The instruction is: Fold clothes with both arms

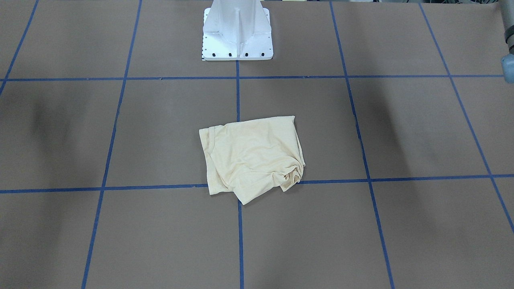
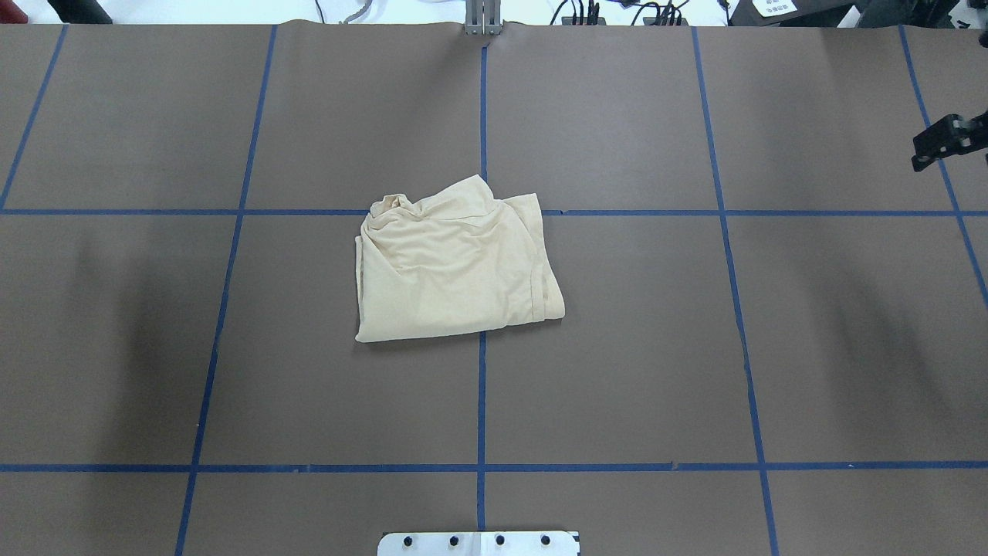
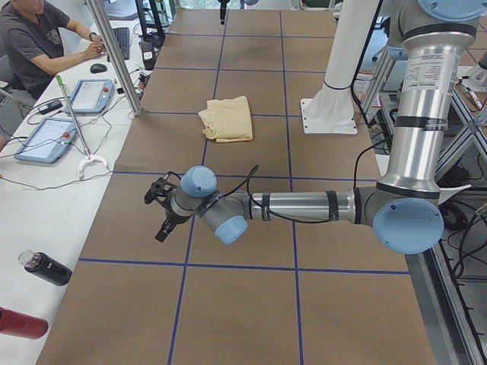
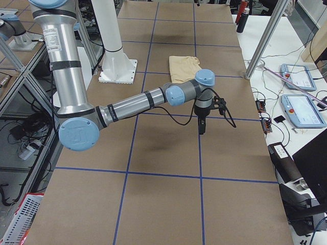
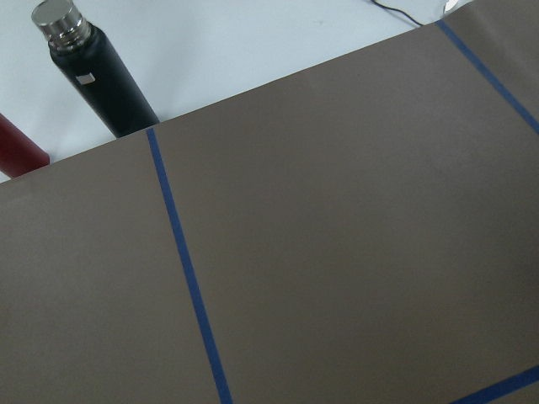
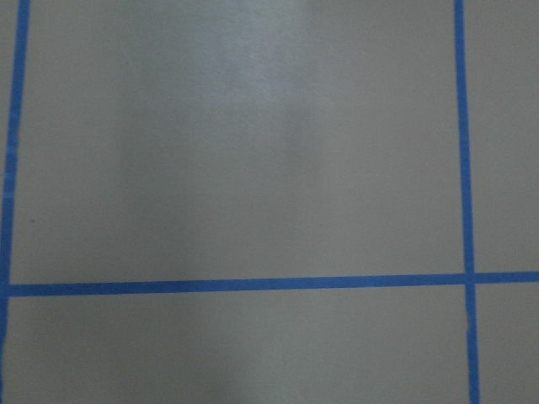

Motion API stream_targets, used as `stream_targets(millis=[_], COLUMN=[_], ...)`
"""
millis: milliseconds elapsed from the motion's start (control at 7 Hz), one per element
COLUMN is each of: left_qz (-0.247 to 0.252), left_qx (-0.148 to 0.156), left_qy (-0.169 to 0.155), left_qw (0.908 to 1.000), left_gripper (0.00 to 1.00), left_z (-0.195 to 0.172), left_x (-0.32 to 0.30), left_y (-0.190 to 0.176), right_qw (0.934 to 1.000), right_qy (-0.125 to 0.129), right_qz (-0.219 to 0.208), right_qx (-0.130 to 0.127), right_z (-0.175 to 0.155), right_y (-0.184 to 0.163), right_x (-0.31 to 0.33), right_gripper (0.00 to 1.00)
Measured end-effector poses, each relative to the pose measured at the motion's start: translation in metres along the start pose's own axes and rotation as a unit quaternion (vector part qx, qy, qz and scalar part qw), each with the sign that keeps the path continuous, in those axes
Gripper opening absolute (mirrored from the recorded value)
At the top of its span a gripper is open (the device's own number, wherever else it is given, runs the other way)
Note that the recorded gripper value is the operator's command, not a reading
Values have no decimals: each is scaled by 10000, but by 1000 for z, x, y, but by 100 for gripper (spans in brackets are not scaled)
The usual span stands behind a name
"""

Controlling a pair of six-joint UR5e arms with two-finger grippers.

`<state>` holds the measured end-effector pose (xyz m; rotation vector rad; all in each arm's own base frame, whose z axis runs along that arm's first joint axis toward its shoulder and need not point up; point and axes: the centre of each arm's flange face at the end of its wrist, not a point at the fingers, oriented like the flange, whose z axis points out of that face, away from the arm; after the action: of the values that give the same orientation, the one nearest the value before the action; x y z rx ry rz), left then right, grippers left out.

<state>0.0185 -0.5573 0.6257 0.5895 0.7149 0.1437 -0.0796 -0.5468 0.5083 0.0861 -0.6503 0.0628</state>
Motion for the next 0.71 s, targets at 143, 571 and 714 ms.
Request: stream_targets(millis=[143,571,714], left_qz=[15,482,518], left_qx=[-139,-875,-1116], left_qy=[-29,-146,-160], left_qw=[9999,9949,9923], left_gripper=[100,100,100], left_z=[7,-4,-14], left_x=[-9,-42,-42], left_y=[12,23,17], right_qw=[9999,9979,9974], right_qy=[36,-303,-372], right_qz=[-105,-458,-476], right_qx=[-76,-354,-396], right_z=[2,9,12], right_y=[12,61,75], right_x=[39,135,156], right_gripper=[100,100,100])
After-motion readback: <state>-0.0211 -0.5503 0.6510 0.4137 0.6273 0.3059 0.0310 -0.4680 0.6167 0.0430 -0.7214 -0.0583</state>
